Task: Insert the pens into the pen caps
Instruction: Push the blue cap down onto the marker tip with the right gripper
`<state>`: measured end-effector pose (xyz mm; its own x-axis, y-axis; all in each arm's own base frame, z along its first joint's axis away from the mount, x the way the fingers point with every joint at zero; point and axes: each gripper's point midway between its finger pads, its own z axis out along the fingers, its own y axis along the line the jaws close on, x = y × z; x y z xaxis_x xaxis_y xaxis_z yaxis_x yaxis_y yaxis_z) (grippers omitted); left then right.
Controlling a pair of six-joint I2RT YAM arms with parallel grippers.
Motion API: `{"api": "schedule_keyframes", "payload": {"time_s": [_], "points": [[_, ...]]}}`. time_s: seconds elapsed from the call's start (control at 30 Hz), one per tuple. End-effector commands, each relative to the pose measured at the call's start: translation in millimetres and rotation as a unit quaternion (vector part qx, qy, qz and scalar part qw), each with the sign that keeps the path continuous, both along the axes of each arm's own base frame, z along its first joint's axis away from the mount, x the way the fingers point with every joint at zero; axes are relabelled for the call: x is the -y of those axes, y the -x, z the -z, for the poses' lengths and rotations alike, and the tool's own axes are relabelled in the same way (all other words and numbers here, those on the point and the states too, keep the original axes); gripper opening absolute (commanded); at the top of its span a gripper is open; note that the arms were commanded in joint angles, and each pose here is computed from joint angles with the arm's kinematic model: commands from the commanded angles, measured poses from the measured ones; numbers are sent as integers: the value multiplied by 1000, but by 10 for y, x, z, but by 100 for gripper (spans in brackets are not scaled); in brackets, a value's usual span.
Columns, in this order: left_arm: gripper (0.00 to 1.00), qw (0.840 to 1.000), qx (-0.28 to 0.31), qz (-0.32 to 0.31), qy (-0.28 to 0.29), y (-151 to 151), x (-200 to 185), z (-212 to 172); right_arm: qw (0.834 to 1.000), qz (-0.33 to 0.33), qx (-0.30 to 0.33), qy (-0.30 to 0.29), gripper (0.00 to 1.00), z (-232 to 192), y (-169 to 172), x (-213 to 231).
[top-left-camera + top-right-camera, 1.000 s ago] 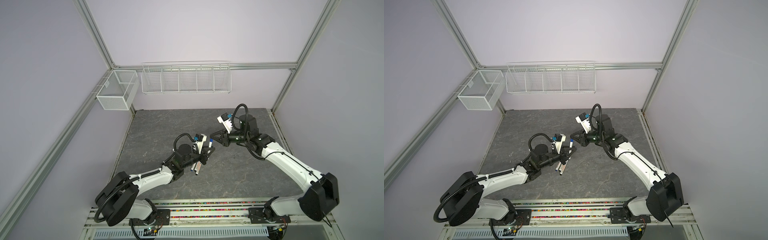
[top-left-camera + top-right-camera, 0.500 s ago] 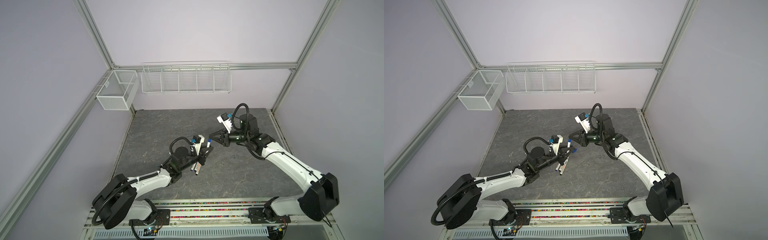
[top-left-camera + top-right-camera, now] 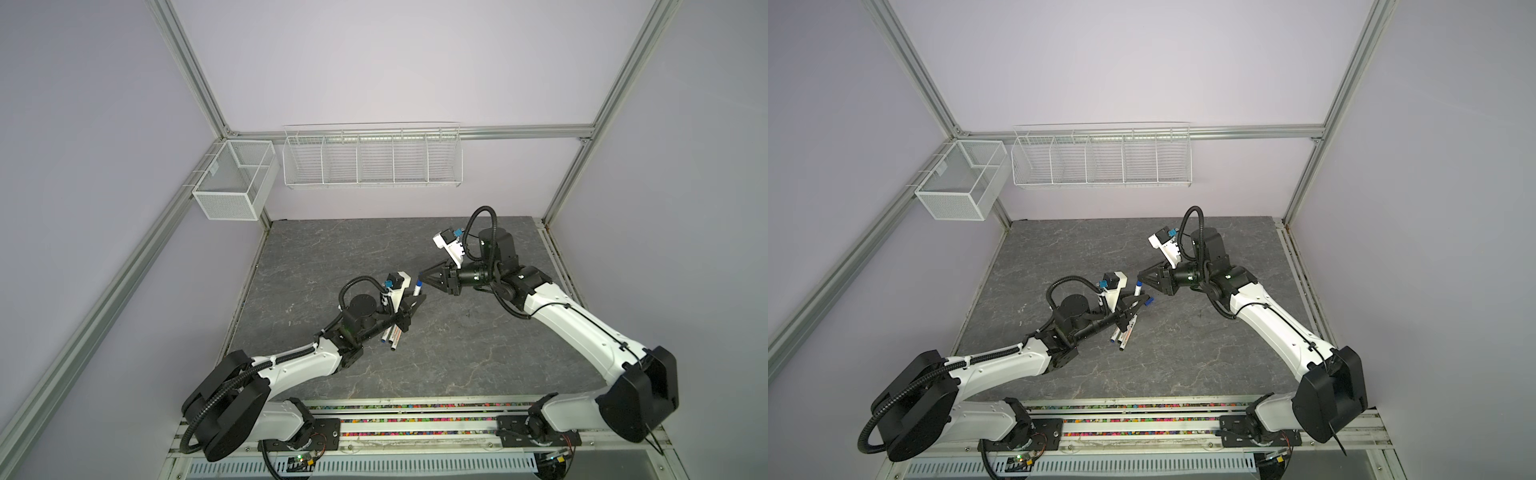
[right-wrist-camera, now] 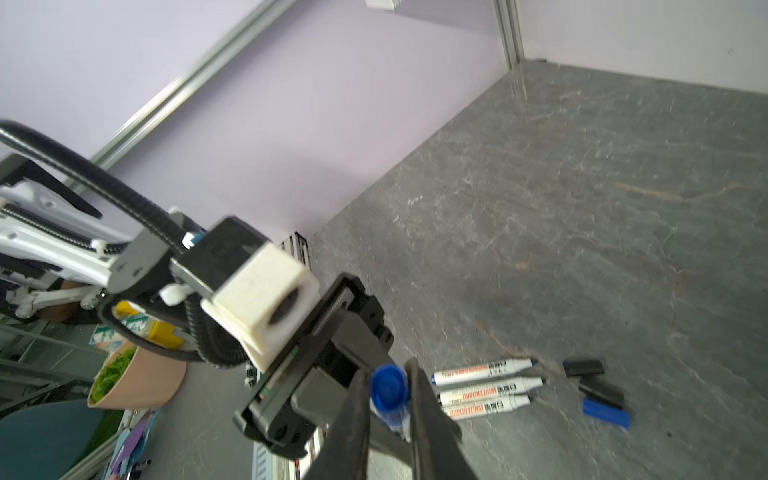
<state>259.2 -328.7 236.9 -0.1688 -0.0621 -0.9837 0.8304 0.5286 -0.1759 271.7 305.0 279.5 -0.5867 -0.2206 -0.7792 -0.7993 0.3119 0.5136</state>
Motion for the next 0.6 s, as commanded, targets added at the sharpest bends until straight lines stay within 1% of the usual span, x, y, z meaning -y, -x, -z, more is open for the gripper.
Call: {"api": "schedule_keyframes", "payload": {"time_s": [0.0,0.1,0.2,0.33,0.43,0.57], "points": [[0,996,70,-15,53,-56,6,-581,997,-4,-63,38,39,268,205,30],[0,998,55,6,32,8,110,-402,998,36,-34,27,56,112,63,81],[0,999,35,16,29,46,154,-271,998,62,-6,17,64,-44,-17,138],[0,999,13,17,41,60,163,-154,996,86,23,12,68,-195,-84,195],[0,999,4,21,35,76,198,-80,995,97,37,8,68,-269,-158,198],[0,999,-1,26,36,95,232,-51,996,87,36,-5,66,-331,-225,112]]}}
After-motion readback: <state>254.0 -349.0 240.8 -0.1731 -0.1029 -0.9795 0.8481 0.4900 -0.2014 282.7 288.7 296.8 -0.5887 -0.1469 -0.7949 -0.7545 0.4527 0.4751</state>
